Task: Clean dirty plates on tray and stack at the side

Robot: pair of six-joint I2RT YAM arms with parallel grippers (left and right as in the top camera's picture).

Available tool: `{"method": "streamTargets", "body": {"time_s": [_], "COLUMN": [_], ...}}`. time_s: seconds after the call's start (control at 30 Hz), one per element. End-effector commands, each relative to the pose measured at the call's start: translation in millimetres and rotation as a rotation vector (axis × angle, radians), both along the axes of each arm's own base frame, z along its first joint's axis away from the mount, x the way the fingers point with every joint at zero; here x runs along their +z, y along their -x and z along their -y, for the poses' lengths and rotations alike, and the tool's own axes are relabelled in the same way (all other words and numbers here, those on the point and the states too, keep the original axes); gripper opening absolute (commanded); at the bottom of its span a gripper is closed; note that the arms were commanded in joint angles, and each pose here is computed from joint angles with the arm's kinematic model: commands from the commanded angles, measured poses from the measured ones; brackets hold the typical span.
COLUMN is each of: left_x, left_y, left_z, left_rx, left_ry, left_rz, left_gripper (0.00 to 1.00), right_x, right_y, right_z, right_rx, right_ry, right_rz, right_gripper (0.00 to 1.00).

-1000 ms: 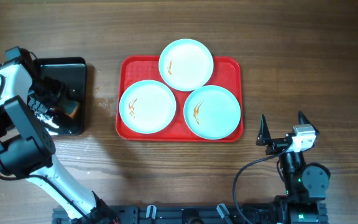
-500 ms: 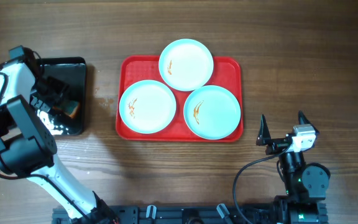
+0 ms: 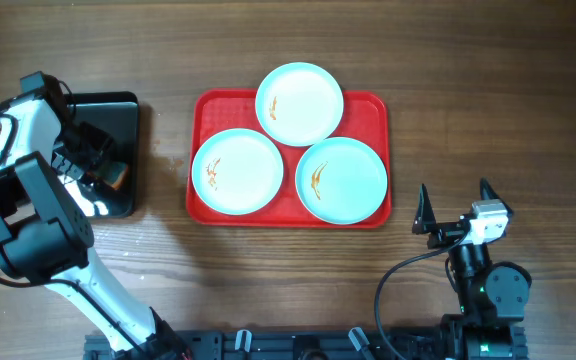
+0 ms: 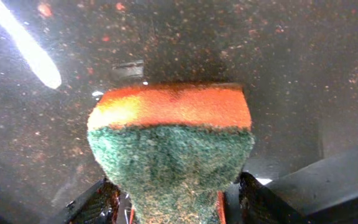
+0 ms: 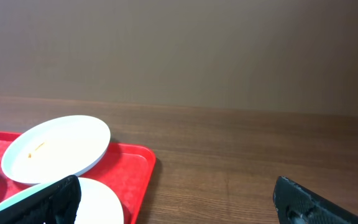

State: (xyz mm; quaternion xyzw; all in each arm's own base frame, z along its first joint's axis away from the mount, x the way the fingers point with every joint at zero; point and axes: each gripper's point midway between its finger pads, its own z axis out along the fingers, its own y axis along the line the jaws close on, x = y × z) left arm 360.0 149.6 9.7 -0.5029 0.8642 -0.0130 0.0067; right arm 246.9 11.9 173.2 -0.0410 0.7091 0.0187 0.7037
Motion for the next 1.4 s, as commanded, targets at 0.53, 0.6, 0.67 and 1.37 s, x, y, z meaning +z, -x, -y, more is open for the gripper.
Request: {"method": "streamTargets", "body": {"time_s": [0.53,0.6,0.67,1.37], "left_x": [-1,3,13,217], "left_y": [-1,-3,-8,-61], "left_z": [-5,-6,-7,-28], "left_rx": [-0.002,-0.002,-0.002,-0.186], "left_ry": [-0.042,-0.042,-0.038,-0.276], "left_rz": [0.025,0.027,0.034,0.469], "left_gripper": [0.14,0.04,0.04,0.04], "right_x": [2,2,2,2], "right_y": [0,0,0,0], "right_z": [4,4,4,4], "right_rx": [-0.021,-0.021,-0.02,-0.021], "right_ry": [0.018,0.018,0.018,0.018], "right_rz": [0.011,0.011,0.011,0.011], "right_gripper": [0.99,1.0,1.0,1.0]}}
